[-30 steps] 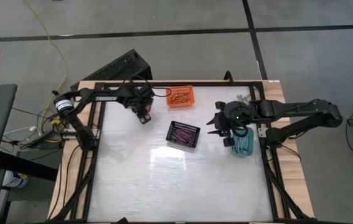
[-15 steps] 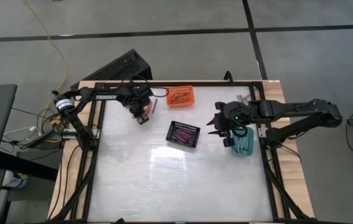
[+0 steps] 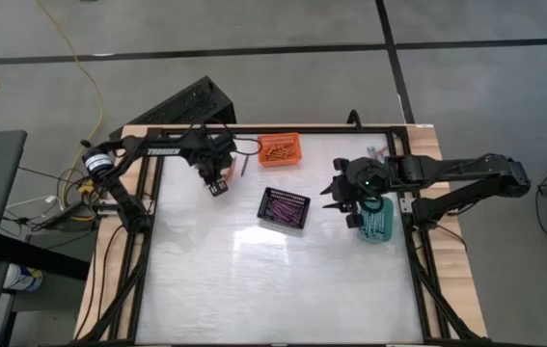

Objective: Sort crayons
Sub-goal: Put the orange crayon into the orange bin

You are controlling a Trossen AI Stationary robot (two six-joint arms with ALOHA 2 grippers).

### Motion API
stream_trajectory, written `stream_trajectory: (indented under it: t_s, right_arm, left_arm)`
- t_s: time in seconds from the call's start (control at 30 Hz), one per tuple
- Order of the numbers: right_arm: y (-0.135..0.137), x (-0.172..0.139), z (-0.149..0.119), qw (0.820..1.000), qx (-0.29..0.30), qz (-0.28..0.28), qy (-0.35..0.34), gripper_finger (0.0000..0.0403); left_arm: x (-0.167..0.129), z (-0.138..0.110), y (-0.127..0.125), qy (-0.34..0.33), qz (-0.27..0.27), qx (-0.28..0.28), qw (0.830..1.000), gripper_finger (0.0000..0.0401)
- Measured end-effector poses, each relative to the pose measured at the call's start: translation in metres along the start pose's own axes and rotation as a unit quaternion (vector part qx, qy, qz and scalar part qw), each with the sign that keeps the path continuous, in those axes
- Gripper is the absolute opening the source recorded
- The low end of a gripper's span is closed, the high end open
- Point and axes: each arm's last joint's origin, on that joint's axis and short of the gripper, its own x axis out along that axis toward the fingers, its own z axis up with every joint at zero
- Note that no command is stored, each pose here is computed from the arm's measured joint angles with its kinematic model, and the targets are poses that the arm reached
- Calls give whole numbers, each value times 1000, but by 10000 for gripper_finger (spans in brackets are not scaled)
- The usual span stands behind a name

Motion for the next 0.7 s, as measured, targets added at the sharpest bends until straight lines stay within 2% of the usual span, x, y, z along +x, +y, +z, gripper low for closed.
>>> stream_trajectory:
  t_s: [0.1,0.3,0.53,0.7]
  right_arm:
    - [0,0,-1,1000,2,1,4,161]
    - [0,0,-1,1000,3,1,5,161]
    - [0,0,-1,1000,11,1,5,161]
    - [2,0,-3,999,32,5,17,161]
  left_arm:
    - [-7,-2,-3,10,-2,6,1000,1]
    - [-46,5,-8,-25,19,17,999,1]
    - [-97,27,-13,-136,28,38,990,1]
    - [-122,53,-20,-253,27,69,965,0]
